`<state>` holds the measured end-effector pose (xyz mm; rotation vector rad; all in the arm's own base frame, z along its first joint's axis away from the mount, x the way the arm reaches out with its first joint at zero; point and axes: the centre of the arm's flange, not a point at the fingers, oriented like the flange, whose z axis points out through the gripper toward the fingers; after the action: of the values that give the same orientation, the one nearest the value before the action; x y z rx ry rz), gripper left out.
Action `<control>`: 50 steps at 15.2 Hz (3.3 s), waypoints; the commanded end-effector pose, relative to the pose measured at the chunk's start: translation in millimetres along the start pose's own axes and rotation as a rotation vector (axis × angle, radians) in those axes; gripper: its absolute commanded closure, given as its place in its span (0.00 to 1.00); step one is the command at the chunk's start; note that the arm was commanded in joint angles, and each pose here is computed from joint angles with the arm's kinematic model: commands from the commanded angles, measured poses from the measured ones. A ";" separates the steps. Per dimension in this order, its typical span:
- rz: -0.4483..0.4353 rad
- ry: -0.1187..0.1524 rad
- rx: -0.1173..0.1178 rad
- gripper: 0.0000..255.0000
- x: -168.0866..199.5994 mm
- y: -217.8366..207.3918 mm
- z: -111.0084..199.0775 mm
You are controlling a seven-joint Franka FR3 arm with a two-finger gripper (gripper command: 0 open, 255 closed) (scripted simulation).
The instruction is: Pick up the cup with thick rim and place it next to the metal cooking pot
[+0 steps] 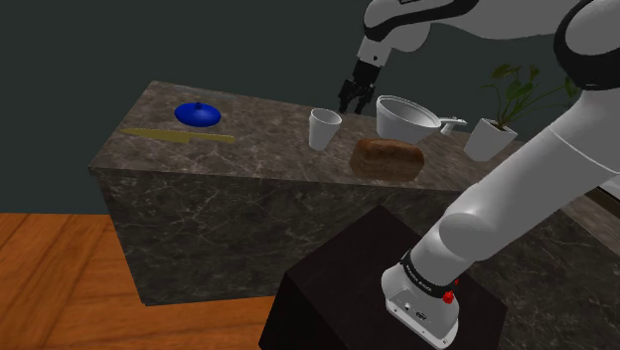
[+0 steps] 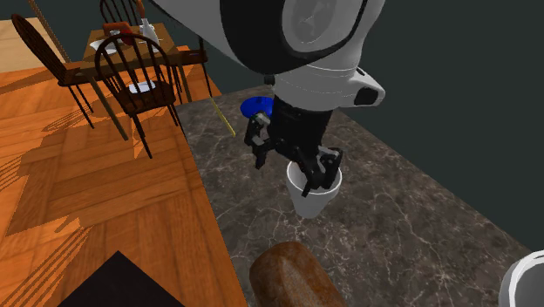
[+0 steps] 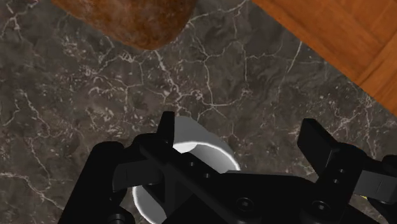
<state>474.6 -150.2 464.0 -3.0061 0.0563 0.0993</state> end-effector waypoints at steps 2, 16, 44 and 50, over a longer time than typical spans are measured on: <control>-0.010 0.003 -0.002 0.00 28.3 26.1 11.7; -0.034 0.010 -0.006 0.00 108.5 87.8 67.0; -0.034 0.010 -0.006 1.00 105.8 82.4 38.8; -0.034 0.010 -0.006 1.00 103.6 78.2 7.5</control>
<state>574.1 -230.3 433.7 -3.0126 0.0064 0.0810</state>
